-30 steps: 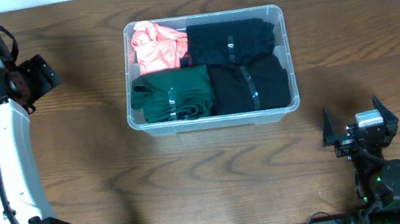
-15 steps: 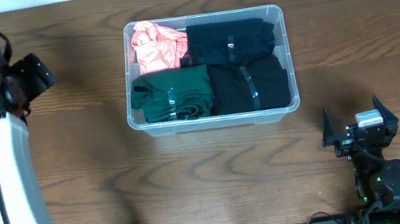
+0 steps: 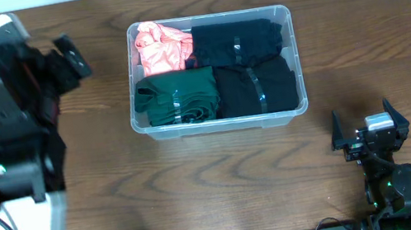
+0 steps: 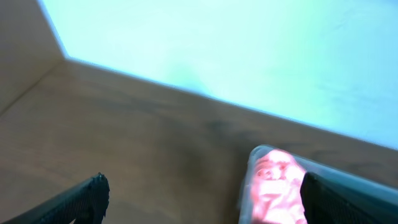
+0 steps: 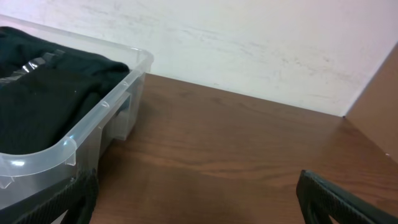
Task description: Pack container
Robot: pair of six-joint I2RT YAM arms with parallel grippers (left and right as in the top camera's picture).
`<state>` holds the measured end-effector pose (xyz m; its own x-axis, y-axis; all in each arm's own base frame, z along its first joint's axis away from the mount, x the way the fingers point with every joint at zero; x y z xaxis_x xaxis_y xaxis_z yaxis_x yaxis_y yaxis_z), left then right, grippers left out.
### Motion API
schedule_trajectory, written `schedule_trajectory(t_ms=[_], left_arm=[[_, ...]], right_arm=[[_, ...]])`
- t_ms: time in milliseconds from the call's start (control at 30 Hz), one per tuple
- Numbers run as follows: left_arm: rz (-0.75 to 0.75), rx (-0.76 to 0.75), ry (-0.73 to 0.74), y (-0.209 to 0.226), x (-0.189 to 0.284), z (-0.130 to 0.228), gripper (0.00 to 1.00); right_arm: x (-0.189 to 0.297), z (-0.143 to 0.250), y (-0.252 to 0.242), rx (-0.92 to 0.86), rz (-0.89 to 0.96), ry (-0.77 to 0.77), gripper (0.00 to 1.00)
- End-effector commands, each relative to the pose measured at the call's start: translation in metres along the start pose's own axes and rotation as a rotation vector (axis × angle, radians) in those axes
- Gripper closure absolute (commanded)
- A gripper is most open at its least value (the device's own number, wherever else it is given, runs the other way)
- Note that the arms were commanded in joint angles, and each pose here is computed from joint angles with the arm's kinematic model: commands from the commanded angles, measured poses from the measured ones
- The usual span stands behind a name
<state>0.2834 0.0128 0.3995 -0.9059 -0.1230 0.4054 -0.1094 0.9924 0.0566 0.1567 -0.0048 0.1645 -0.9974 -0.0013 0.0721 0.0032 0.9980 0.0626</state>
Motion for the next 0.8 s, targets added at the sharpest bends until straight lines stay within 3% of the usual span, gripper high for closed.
schedule_trajectory(t_ms=[0,300,767], left_arm=[[0.045,0.007,-0.055,-0.009,0.010,0.018,0.02],[0.185,0.012,-0.236,-0.018,0.030,0.091,0.02],[0.221,0.096,-0.285,-0.019,0.035,0.189,0.02]], right_arm=[[0.000,0.000,-0.002,0.010,0.016,-0.003,0.01],[0.000,0.000,-0.002,0.010,0.016,-0.003,0.01],[0.000,0.000,-0.002,0.010,0.016,-0.003,0.01]])
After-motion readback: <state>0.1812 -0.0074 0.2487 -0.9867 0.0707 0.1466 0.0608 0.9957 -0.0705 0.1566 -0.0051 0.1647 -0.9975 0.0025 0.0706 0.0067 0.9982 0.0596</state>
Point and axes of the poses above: each gripper's point midway between its finger pads, its own x axis back along the fingers, its own y axis along the line the jaws close on, z = x × y, the point moved 9 cm from there along x, back along the fingers, and after that the axes turned 14 degrees about -x, right-handed, at the moved point
